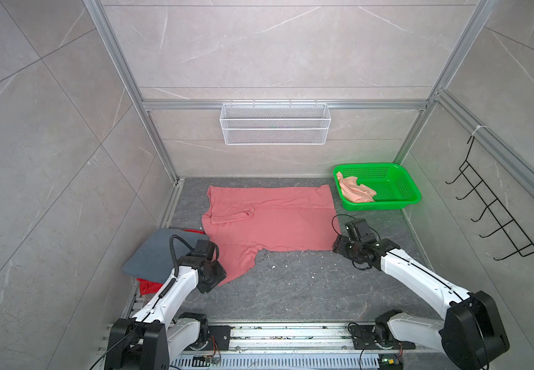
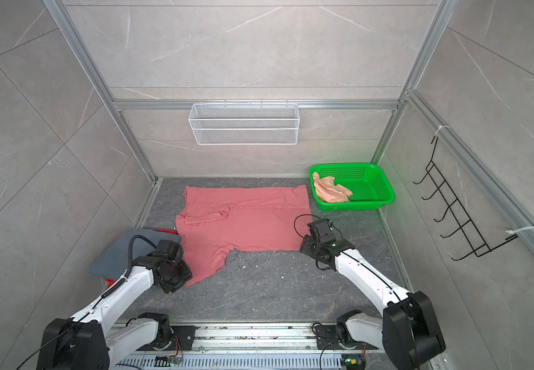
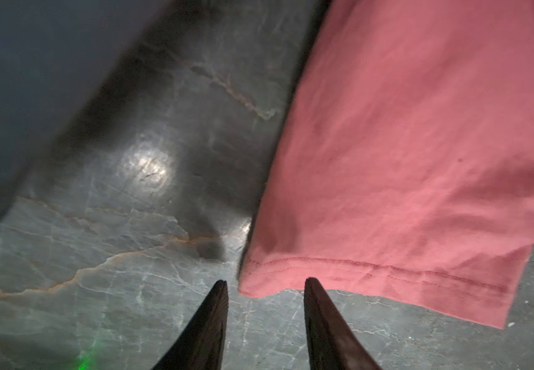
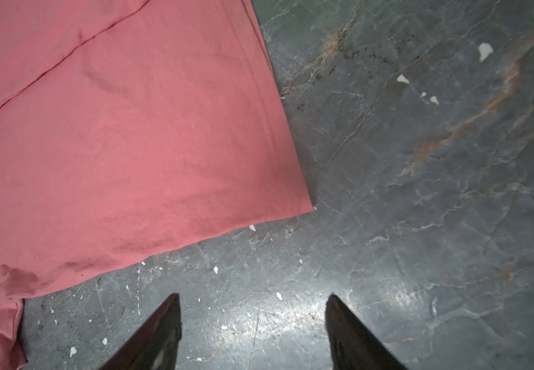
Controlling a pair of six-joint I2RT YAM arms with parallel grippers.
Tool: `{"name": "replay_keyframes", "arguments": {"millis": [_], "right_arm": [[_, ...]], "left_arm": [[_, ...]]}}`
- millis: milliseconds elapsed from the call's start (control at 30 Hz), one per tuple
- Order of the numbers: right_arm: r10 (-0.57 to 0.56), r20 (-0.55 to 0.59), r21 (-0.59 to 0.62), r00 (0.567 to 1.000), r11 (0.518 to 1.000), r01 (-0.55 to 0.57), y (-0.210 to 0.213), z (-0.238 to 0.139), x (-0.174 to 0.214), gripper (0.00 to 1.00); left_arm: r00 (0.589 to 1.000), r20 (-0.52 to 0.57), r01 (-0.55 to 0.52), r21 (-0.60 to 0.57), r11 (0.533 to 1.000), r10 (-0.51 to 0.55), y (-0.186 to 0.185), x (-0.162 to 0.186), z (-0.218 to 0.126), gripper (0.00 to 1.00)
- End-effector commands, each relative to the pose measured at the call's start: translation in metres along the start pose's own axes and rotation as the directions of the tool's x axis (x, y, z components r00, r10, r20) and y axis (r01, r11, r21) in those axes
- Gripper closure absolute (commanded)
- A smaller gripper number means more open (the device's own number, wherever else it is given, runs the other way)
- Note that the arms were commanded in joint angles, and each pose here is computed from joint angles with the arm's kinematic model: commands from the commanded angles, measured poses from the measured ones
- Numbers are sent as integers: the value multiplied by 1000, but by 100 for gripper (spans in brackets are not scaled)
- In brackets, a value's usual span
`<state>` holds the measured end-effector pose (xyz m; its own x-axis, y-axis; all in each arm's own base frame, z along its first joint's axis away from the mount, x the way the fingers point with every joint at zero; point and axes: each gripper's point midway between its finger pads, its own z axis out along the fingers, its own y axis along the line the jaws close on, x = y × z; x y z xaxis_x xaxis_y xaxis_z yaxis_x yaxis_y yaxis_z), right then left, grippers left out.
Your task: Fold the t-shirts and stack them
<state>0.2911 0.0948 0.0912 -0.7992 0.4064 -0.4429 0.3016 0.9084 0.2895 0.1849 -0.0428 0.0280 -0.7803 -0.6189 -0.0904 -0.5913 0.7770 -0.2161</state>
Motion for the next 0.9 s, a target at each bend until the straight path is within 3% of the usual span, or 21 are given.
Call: {"name": "replay_keyframes", "arguments": {"millis": [0, 133, 467, 867], "right_arm": [[47, 22, 14, 999, 999, -47, -5, 10, -1, 26], [79, -10, 4, 997, 997, -79, -7, 24, 7, 26], [173, -29, 57, 985, 984, -171, -18, 48, 14, 26], [338, 26, 110, 941, 934, -339, -36, 84, 16, 30]], "left_arm": [[999, 30, 29, 15, 999, -30, -3, -5, 1, 58], [999, 14, 34, 39, 999, -34, -10, -6, 8, 61], [999, 18, 35, 122, 992, -38, -27, -11, 12, 99], [998, 60, 2, 193, 981, -14, -39, -15, -6, 100]]}}
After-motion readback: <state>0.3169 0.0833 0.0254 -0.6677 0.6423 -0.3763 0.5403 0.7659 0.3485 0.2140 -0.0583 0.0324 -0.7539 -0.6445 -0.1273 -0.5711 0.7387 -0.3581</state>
